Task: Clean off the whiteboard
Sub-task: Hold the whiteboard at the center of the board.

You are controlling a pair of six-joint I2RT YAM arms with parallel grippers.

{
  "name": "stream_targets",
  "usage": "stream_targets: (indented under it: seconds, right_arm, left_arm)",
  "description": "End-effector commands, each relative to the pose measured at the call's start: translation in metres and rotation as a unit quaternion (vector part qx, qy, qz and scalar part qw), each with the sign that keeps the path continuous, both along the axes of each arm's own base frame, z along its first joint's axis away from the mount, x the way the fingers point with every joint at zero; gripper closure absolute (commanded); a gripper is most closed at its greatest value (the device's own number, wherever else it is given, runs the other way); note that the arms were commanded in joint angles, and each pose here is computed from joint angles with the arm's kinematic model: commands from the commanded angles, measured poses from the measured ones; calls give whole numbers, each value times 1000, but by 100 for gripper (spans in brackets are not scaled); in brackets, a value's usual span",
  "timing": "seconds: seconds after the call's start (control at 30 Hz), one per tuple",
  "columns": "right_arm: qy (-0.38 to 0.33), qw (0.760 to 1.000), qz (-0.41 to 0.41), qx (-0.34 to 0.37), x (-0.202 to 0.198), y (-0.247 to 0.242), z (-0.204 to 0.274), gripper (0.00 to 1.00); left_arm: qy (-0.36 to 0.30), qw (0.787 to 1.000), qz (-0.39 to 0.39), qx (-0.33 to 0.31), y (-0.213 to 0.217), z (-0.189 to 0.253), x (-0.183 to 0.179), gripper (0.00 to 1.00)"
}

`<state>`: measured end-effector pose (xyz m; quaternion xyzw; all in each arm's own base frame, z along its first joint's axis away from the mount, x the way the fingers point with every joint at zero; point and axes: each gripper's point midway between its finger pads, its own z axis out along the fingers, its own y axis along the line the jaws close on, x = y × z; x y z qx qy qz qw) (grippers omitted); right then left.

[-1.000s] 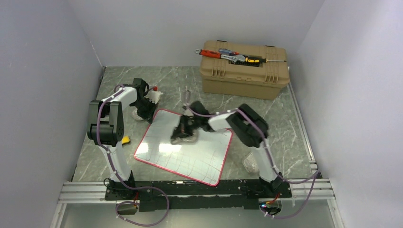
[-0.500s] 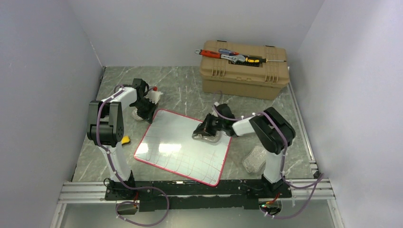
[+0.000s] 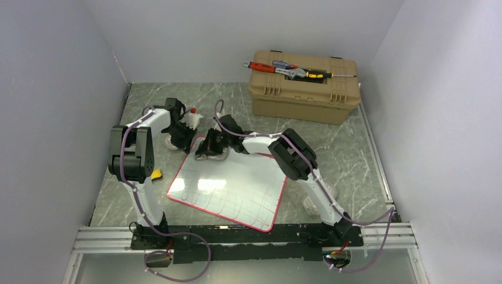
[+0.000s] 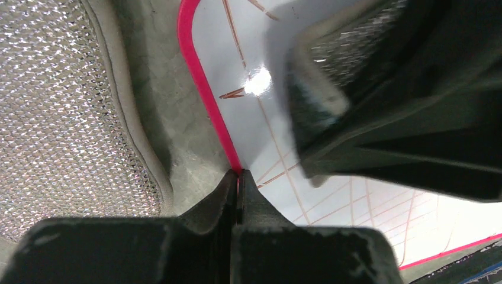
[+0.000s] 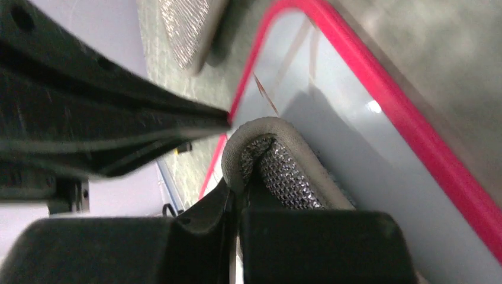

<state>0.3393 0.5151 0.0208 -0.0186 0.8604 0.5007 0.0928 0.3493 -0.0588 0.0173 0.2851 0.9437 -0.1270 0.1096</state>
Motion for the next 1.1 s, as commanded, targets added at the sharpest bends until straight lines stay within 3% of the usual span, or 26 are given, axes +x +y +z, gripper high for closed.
stream_targets:
  seconds: [0.0, 0.17, 0.3, 0.4, 0.5, 0.6, 0.67, 0.73, 1.07]
  right_arm:
    - [111, 972, -43, -202, -63, -118, -115, 100]
    - [136, 956, -82, -246, -136, -243, -101, 100]
    - [137, 946, -81, -281, -163, -274, -105, 100]
    - [127, 958, -51, -253, -146, -230, -107, 100]
    - [67, 978, 8, -198, -103, -131, -82, 100]
    - [54, 984, 81, -149, -94, -52, -63, 100]
    - [66, 981, 112, -146, -102, -36, -65, 100]
    - [64, 979, 113, -159, -114, -54, -61, 100]
    - [127, 953, 42, -273, -218, -274, -52, 100]
  left_arm:
    - [72, 997, -21, -10, -8, -30, -36, 98]
    - [72, 997, -22, -14, -9, -31, -37, 98]
    - [71, 997, -24, -15, -9, -31, -37, 98]
    - [72, 997, -22, -16, -9, -30, -37, 98]
    - [73, 997, -22, -16, -9, -30, -39, 98]
    - [77, 997, -20, -14, -9, -32, -41, 98]
    - [82, 996, -18, -12, -8, -34, -41, 98]
    - [80, 997, -18, -10, -8, -34, -41, 98]
    - [75, 997, -20, -2, -5, -34, -36, 97]
